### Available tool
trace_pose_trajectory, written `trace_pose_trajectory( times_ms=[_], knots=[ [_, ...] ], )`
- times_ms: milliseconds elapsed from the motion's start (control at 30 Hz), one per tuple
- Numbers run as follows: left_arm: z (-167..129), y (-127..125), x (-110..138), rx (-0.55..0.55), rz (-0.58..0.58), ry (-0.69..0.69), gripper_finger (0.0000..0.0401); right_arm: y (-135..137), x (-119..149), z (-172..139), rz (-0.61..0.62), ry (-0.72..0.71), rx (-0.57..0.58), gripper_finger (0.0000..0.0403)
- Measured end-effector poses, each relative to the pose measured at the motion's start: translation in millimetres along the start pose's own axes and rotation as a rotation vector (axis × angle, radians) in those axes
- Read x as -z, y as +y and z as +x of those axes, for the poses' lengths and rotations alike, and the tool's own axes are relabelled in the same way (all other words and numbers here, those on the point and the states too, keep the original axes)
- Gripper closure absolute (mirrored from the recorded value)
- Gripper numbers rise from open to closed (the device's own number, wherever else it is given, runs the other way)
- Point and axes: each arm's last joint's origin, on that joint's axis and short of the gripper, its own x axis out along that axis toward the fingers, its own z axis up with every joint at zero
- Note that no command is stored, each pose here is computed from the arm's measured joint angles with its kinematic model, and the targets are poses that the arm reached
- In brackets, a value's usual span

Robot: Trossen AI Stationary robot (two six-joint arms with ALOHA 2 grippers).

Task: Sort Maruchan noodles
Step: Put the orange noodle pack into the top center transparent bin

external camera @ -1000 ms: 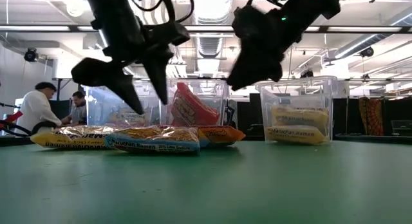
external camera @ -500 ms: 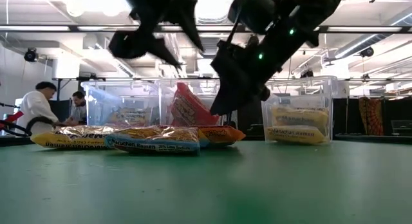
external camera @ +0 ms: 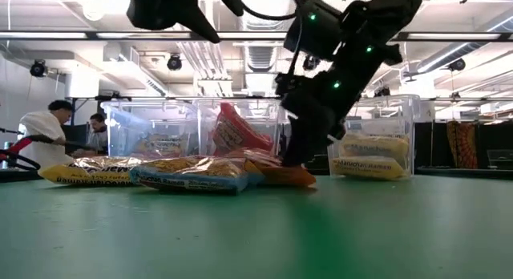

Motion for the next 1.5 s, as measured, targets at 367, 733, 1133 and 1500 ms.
trace_pose_trajectory(
  times_ms=[367,733,1133,1500],
  knots=[
    [3.8,-1.2,11.5,0.004,-0.033,-0.01,0.02,15.1,21.5,-47.1,-0.011,0.312,-0.27,0.0262],
    [46.9,-10.8,28.8,0.145,-0.168,-0.066,0.02,21.3,19.0,-94.1,-0.027,0.233,-0.268,0.0262],
    [112.1,-42.6,58.7,0.26,-0.533,-0.119,0.02,11.1,50.0,-73.0,-0.502,0.283,-0.139,0.0262],
    [158.7,-81.7,63.1,0.164,-0.713,-0.223,0.02,-0.3,81.7,-62.3,-0.602,0.306,-0.184,0.0262]
  ],
)
